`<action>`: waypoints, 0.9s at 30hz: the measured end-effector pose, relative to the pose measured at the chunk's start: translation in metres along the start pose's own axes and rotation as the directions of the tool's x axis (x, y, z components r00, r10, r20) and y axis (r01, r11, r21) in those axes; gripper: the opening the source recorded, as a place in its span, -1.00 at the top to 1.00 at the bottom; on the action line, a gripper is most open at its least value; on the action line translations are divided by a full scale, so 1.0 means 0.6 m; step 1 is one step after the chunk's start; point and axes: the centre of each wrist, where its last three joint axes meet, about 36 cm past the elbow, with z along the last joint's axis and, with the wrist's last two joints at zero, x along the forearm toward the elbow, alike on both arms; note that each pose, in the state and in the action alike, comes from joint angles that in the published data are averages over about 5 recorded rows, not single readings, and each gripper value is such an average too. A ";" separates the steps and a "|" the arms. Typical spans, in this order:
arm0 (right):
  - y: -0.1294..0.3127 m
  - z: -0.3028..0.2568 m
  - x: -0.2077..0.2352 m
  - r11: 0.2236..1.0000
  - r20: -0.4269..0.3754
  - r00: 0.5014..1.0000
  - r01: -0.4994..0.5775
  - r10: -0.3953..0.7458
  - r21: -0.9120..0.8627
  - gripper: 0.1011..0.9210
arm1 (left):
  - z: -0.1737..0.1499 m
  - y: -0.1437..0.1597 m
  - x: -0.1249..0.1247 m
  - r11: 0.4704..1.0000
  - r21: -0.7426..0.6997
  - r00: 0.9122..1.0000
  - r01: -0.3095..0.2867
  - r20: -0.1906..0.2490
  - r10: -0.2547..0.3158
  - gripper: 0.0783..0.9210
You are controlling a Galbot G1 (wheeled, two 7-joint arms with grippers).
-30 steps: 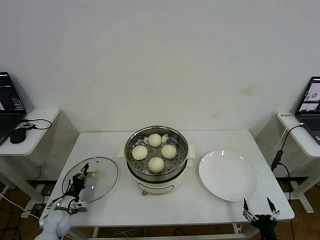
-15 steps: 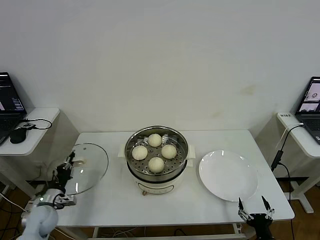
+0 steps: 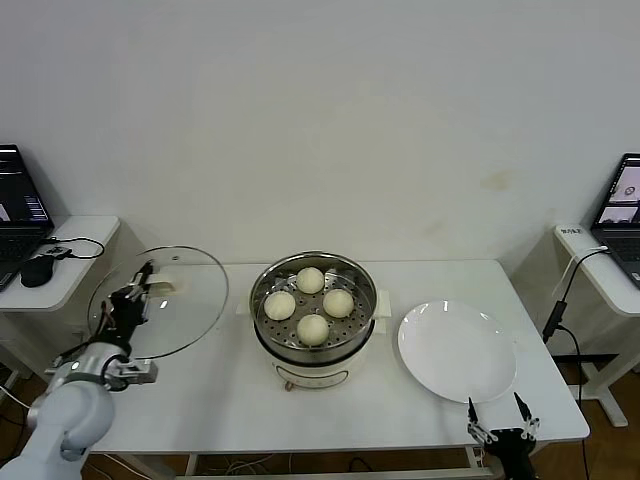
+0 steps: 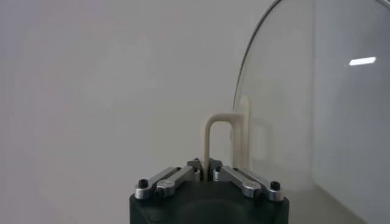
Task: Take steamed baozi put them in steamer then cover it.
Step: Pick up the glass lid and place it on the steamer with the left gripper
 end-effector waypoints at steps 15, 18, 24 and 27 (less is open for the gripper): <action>0.046 0.009 -0.006 0.998 0.025 0.999 0.018 -0.020 0.068 -0.76 | -0.185 0.024 -0.035 0.998 0.028 0.994 -0.061 0.097 0.058 0.85; 0.054 0.012 -0.007 0.996 0.026 0.999 0.024 -0.026 0.081 -0.76 | -0.219 0.026 -0.047 0.997 0.039 0.993 -0.069 0.102 0.065 0.85; 0.066 0.017 -0.010 0.994 0.026 0.999 0.034 -0.037 0.100 -0.76 | -0.282 0.028 -0.069 0.996 0.051 0.992 -0.072 0.111 0.066 0.85; 0.071 0.019 -0.011 0.993 0.025 0.999 0.038 -0.041 0.107 -0.76 | -0.312 0.026 -0.077 0.996 0.054 0.991 -0.072 0.118 0.066 0.85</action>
